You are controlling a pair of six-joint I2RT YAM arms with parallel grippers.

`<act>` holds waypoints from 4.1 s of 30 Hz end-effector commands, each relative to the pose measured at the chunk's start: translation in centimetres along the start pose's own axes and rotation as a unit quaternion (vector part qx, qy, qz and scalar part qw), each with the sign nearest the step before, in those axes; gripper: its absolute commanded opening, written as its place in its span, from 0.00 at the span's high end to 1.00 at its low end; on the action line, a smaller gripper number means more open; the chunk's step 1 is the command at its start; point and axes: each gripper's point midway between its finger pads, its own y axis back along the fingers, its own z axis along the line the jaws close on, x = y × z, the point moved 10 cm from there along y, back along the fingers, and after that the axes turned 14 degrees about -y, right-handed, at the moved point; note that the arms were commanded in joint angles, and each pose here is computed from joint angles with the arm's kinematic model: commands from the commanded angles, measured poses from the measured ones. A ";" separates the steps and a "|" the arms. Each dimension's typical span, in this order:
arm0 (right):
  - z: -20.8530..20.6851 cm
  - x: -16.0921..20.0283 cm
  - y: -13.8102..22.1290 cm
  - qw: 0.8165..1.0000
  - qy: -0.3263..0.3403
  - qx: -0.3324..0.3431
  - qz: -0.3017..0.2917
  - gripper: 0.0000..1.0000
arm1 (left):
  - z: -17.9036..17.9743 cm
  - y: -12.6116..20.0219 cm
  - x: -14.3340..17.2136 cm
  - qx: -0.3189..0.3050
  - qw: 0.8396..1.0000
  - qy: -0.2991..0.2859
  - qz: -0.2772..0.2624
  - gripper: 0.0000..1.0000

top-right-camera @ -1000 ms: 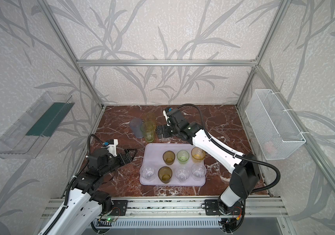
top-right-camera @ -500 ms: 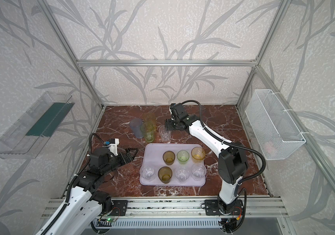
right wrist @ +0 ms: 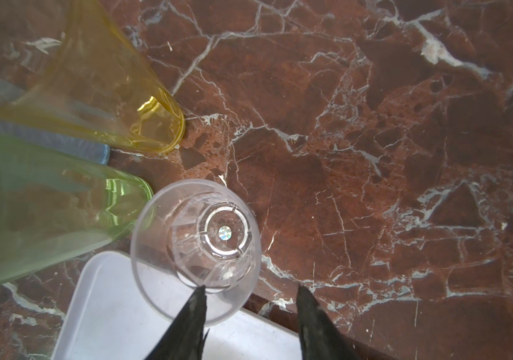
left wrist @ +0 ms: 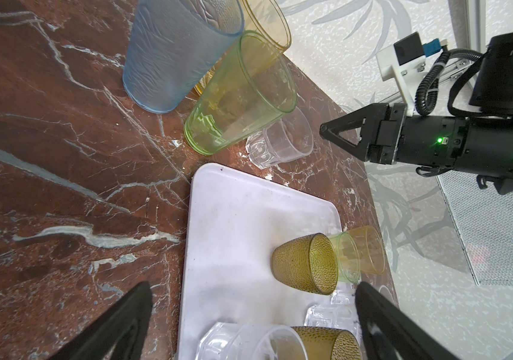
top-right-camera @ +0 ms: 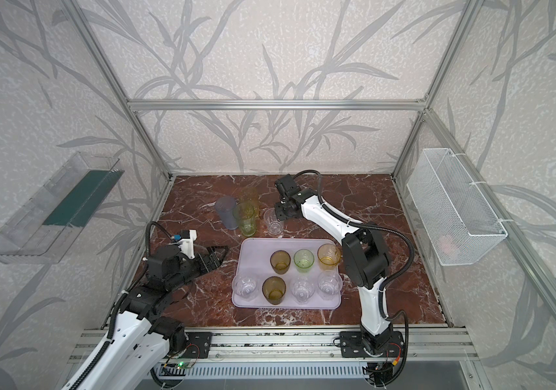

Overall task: Place the glasses into the tray
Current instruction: Pick up the glass from the top-center of the table, then place the glass on the tray.

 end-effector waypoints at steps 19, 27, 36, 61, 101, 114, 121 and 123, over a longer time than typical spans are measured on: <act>-0.5 -0.9 -2.3 1.000 0.003 0.029 0.007 0.63 | 0.2 0.2 -0.1 -0.016 1.000 0.000 0.001 0.01; -0.4 -1.0 -2.9 0.999 0.005 0.030 0.011 0.70 | 0.2 0.2 -0.1 -0.018 1.000 0.000 0.000 0.01; -0.4 -1.2 -3.1 0.999 0.007 0.039 0.012 0.79 | 0.2 0.2 -0.1 -0.018 1.000 0.000 0.001 0.01; -0.3 -1.5 -4.1 0.998 0.016 0.058 0.034 0.90 | 0.2 0.2 -0.1 -0.019 1.000 -0.001 -0.001 0.01; -4.0 3.3 10.2 0.995 -0.033 -0.019 -0.089 1.00 | -0.7 2.2 -0.4 -0.012 1.000 0.007 -0.009 0.01; -4.7 6.1 13.2 0.993 -0.038 -0.050 -0.096 1.00 | -0.7 1.9 -0.7 -0.014 1.000 -0.003 -0.008 0.01; -3.7 7.2 14.1 0.994 -0.020 -0.055 -0.096 1.00 | -0.4 1.4 -0.5 -0.021 1.000 -0.003 0.001 0.01; -3.3 7.5 14.3 0.994 -0.011 -0.054 -0.094 1.00 | -0.3 1.3 -0.5 -0.023 1.000 -0.006 0.002 0.01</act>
